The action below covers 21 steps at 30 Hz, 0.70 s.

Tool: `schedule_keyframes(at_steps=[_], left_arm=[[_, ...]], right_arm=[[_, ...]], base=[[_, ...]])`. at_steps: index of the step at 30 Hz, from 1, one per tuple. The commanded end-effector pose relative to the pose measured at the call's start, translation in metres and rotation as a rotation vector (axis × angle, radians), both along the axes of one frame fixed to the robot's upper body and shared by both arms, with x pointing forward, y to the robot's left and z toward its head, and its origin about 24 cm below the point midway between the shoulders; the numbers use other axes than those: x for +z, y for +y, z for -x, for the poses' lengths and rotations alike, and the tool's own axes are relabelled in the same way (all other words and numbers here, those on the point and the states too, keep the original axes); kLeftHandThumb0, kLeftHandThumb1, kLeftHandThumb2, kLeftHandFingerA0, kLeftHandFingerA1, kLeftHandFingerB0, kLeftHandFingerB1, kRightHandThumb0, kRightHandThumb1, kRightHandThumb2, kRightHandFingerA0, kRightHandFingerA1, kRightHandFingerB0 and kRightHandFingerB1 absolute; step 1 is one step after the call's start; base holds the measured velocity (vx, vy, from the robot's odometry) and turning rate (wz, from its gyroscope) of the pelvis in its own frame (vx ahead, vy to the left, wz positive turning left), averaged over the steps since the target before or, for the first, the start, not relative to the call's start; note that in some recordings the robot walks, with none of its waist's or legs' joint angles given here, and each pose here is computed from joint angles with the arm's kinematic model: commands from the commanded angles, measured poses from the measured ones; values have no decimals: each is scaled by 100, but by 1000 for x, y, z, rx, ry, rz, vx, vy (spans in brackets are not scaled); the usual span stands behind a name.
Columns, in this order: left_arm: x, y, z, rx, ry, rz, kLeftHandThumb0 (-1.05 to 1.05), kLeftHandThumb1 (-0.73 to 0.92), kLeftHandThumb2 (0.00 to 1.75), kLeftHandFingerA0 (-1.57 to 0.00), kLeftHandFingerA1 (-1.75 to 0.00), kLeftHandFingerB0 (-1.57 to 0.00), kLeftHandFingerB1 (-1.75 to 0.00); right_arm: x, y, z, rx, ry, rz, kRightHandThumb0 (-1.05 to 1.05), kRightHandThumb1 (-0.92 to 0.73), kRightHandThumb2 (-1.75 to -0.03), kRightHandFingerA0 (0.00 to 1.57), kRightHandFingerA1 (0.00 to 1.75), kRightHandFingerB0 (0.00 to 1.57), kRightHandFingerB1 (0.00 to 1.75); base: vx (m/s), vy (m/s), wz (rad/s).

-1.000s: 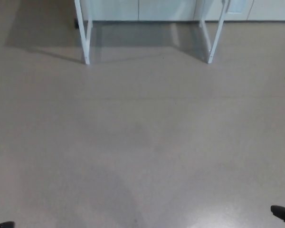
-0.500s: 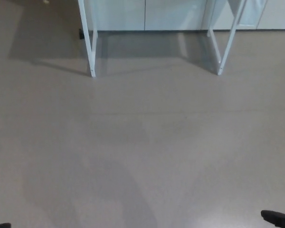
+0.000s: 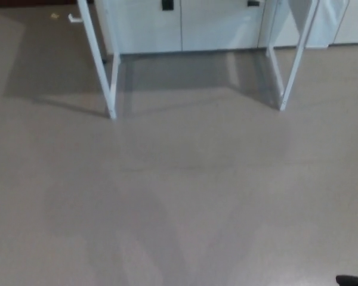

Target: The robot walks towards a desk on which an eraser is kept on the left hand side and a container is kept on the right hand side. The robot picks up the eraser using its left hand and places it in the container.

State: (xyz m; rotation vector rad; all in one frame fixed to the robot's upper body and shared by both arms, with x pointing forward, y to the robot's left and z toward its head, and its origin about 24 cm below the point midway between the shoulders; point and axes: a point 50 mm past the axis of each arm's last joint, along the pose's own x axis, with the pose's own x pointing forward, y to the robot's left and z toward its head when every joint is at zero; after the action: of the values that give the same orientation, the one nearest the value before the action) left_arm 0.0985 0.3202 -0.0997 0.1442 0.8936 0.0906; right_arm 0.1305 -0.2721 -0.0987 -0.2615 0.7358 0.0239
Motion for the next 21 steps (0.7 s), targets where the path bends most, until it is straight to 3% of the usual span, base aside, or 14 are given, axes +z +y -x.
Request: schedule_keyframes(at_steps=[1, 9, 21], left_arm=[[9, 7, -5, -38, -53, -62, -39, 59, 58, -39, -47, -38, -37], [10, 9, -5, -63, -47, -98, -38, 61, 58, -40, -48, -38, -37], [10, 10, -5, -115, -42, -160, -39, 61, 58, -39, -46, -40, -37]], right_arm=[[4, 2, -6, 56, -36, 36, -37, -60, -58, 49, 57, 36, 47], [1, 5, -4, 52, -23, 18, -37, -59, -57, 48, 56, 36, 46], [1, 9, -7, 79, -21, 29, -36, -60, -57, 50, 57, 36, 45]], base=[[569, 278, 17], [432, 146, -8], [364, -136, 11]])
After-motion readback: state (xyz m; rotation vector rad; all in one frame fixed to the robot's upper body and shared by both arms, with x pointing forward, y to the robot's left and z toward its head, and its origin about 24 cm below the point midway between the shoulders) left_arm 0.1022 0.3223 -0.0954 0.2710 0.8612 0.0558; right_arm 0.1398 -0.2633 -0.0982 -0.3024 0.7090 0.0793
